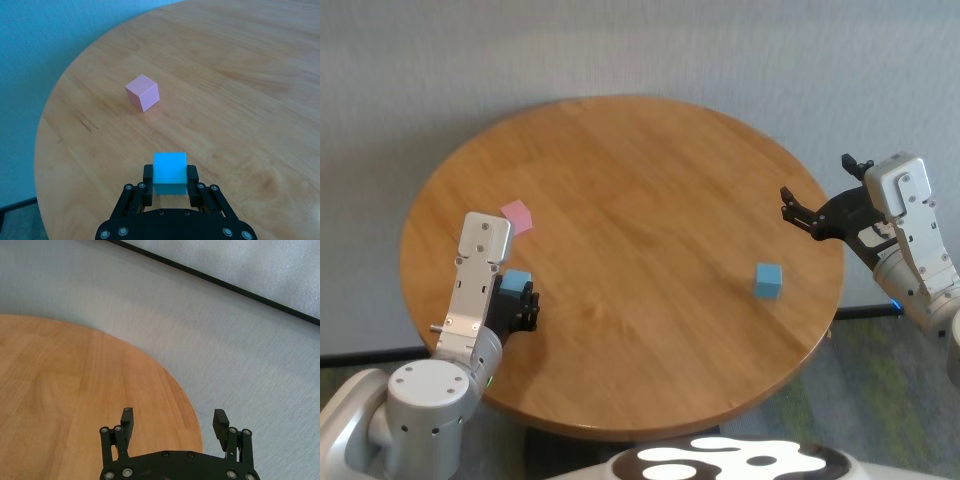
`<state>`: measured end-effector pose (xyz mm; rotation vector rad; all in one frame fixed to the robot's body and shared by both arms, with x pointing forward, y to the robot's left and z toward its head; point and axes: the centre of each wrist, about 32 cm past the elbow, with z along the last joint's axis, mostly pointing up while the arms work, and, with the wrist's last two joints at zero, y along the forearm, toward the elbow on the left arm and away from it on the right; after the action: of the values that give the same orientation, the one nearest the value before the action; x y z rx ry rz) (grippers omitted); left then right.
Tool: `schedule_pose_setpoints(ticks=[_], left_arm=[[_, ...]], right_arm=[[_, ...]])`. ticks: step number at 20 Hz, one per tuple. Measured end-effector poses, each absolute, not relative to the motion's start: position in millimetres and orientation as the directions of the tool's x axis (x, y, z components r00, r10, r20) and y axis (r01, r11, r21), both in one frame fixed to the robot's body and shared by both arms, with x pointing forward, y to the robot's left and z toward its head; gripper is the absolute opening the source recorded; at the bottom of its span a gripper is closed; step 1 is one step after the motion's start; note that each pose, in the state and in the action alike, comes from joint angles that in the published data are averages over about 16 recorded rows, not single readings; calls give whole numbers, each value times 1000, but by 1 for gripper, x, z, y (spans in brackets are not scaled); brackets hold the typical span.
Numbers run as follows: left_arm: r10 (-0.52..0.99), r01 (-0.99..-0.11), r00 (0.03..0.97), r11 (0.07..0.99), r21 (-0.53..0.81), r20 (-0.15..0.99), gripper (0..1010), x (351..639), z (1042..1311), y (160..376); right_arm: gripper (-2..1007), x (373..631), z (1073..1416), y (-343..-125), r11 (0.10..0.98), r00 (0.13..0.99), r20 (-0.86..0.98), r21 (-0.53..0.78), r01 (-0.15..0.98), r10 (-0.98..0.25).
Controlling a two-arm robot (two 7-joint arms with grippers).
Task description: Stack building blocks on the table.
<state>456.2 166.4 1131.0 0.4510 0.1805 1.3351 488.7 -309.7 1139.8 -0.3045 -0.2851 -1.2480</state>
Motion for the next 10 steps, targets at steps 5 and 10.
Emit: schedule_pose_setpoints(ticks=[5, 10], left_arm=[[964, -895, 235, 163, 415, 127, 406, 456, 1131, 166], [964, -895, 236, 164, 415, 126, 406, 456, 1131, 166]], right_arm=[[1005, 489, 1140, -310, 287, 292, 374, -70, 955, -880], [1005, 489, 1140, -310, 287, 292, 374, -70, 955, -880]])
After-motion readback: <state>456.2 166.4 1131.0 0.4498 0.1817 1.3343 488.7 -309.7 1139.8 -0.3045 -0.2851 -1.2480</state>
